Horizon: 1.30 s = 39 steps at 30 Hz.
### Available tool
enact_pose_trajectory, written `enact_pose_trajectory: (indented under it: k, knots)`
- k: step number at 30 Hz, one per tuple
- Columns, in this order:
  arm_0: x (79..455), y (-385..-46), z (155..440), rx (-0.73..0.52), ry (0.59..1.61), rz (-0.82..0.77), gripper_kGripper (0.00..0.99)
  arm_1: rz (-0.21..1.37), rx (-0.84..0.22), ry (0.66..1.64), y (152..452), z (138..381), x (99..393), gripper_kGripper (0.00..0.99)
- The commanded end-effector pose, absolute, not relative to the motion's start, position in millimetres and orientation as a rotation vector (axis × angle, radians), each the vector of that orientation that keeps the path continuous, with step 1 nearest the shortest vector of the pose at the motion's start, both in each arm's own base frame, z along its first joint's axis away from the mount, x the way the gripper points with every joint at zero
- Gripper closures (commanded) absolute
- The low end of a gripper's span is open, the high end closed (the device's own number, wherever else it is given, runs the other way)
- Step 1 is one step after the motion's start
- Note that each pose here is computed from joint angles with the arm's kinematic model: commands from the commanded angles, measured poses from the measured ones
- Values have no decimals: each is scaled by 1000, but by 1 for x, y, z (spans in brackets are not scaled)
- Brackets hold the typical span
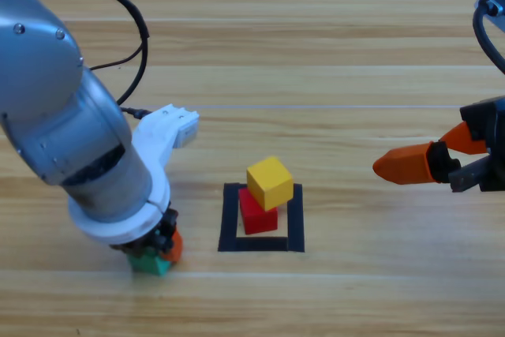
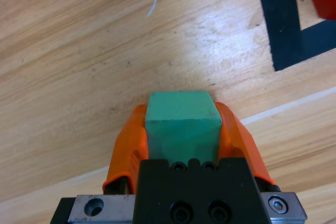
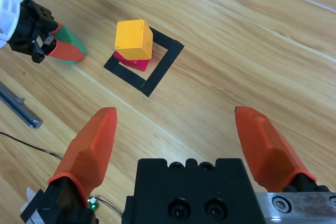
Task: Stack the blocks in the rectangular block: red at the bottom, yellow in the middle, green on top
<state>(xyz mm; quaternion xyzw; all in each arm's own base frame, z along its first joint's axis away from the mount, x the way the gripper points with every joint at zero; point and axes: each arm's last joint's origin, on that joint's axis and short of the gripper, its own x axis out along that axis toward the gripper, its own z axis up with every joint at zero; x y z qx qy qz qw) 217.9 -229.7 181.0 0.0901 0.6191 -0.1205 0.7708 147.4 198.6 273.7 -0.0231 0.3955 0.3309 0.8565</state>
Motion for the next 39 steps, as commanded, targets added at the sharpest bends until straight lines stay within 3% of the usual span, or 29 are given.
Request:
enact_pose_trajectory:
  k: [1, 10, 22, 27, 39]
  knots:
    - [230, -249, 224, 214, 1306, -302, 817, 674, -46, 818, 189, 270, 148, 0]
    - [254, -287, 295, 66, 1267, -267, 817, 675, -41, 813, 187, 272, 147, 0]
    - [253, -319, 305, -85, 1356, -100, 815, 674, -44, 816, 187, 271, 146, 0]
    - [260, -339, 300, -73, 1408, -27, 815, 674, -45, 817, 186, 271, 146, 0]
    - [268, -356, 275, 20, 1406, 14, 815, 673, -46, 819, 187, 270, 147, 0]
